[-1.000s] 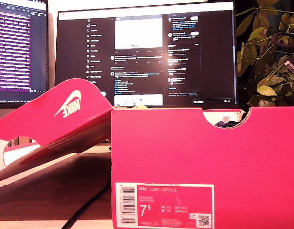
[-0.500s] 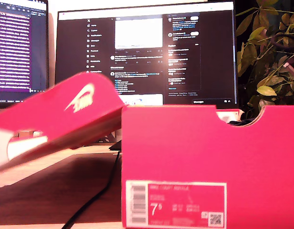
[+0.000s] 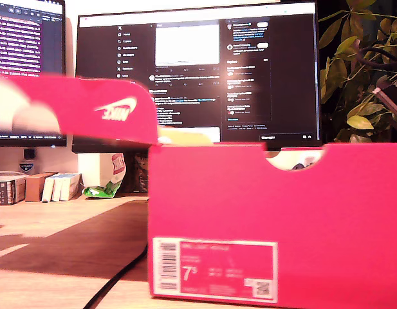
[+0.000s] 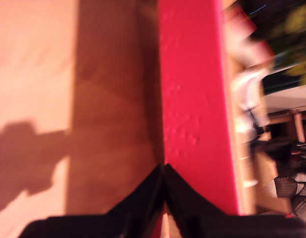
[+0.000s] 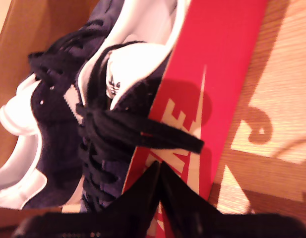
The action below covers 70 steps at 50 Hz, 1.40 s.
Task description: Close the red shoebox by pushing the lid with your left arm and holding the box in place with your right arm
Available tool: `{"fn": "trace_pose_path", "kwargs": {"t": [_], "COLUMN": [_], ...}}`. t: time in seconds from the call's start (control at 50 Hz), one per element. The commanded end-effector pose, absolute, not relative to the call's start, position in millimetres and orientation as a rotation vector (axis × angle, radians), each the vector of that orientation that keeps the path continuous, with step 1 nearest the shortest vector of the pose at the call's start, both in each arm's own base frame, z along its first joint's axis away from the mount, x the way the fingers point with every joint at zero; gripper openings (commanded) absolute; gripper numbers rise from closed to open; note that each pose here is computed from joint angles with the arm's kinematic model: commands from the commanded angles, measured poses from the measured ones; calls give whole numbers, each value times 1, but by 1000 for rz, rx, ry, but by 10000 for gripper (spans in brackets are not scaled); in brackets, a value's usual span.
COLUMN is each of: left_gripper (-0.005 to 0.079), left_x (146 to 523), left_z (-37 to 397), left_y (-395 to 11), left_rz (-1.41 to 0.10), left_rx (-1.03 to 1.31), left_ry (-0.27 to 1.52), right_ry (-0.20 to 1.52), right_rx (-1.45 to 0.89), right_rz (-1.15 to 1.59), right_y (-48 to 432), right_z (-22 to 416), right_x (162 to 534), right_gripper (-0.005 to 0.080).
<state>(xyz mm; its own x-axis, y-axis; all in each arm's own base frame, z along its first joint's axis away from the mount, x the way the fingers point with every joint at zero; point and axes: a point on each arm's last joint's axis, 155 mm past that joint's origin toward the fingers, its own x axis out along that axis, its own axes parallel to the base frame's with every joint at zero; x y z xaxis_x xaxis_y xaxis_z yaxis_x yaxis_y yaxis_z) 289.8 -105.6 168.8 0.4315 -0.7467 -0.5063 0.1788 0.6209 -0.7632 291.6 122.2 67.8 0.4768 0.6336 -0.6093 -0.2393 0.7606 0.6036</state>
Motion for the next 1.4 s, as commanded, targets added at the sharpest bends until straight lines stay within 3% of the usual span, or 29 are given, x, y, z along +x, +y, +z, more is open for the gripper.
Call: {"fn": "trace_pose_path", "kwargs": {"t": [0.0,0.8,0.96,1.12,1.38], "left_gripper": [-19,-19,-19,-19,-19], "left_x": [274,246,243,238,231], "left_z": [168,224,231,238,249], "left_y": [-126,-228,-247,-260,-277], "left_rz": [-710,-1020,-1047,-1079,-1126], "left_rx": [-698,-630,-604,-600,-608], "left_ry": [1007,962,930,915,890], "right_ry": [970,940,905,880,728], "right_rx": [480,460,455,358,282], "right_rz": [653,720,601,382,249], "right_y": [147,171,145,89,34], "right_z": [67,76,79,88,158], "right_x": [278,277,298,323,349], "right_gripper": [-12,-12,-12,-12,-12]}}
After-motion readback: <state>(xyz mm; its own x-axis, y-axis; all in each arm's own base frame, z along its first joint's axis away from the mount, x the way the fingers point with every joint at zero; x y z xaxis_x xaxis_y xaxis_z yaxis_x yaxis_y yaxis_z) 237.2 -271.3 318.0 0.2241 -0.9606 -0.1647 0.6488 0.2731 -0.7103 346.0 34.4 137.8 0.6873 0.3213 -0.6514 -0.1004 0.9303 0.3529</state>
